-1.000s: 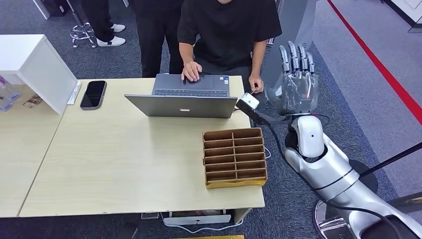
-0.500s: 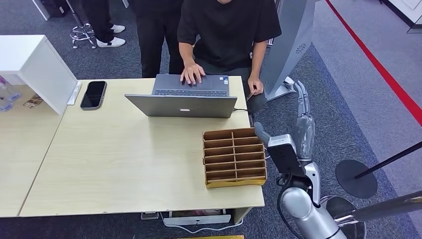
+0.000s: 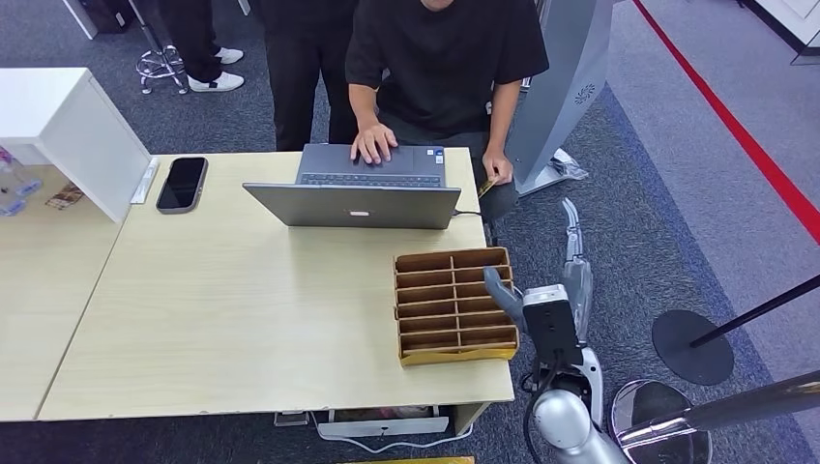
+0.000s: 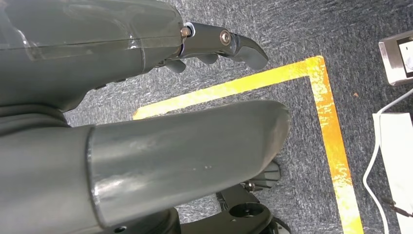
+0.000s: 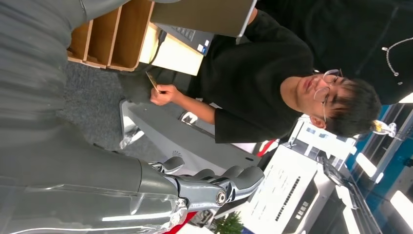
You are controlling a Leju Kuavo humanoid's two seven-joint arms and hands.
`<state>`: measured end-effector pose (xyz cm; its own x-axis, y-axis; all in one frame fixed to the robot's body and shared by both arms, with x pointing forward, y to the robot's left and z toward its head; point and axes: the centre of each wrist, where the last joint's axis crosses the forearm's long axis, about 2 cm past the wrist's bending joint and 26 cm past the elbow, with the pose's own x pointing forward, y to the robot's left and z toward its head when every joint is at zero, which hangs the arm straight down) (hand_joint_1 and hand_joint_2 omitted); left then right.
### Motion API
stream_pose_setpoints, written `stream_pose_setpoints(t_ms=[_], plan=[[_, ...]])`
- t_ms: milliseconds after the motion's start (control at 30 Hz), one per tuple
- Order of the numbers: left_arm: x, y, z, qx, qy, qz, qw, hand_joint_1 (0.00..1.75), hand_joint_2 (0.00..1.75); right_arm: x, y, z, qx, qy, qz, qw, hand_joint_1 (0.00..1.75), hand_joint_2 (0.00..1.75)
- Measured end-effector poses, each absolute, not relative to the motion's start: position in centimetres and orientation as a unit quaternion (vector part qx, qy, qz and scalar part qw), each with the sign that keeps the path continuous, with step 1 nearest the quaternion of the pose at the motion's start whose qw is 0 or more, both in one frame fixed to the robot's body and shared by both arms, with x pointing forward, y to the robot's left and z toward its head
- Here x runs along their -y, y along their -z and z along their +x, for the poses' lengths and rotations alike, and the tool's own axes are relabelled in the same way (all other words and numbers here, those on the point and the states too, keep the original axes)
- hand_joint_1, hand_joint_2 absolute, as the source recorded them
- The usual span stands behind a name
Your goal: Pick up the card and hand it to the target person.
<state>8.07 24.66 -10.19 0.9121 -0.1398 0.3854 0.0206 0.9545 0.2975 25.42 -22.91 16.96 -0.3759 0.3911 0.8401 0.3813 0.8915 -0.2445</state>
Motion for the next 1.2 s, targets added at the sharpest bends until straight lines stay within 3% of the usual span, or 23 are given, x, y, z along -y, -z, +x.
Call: stream_pose_setpoints(t_ms=[667, 1200], plan=[[-24.7, 10.2, 8.1, 0.194, 0.037, 0.139, 0.97, 0.0, 0.0, 21.3, -15.1, 25.2, 0.816, 0.006, -0.218, 0.536, 0.0, 1.75], [-25.0, 10.2, 8.0, 0.2, 0.022, 0.153, 0.967, 0.0, 0.0, 18.7, -12.3, 24.1, 0.754, 0.042, -0.121, 0.644, 0.0, 1.75]])
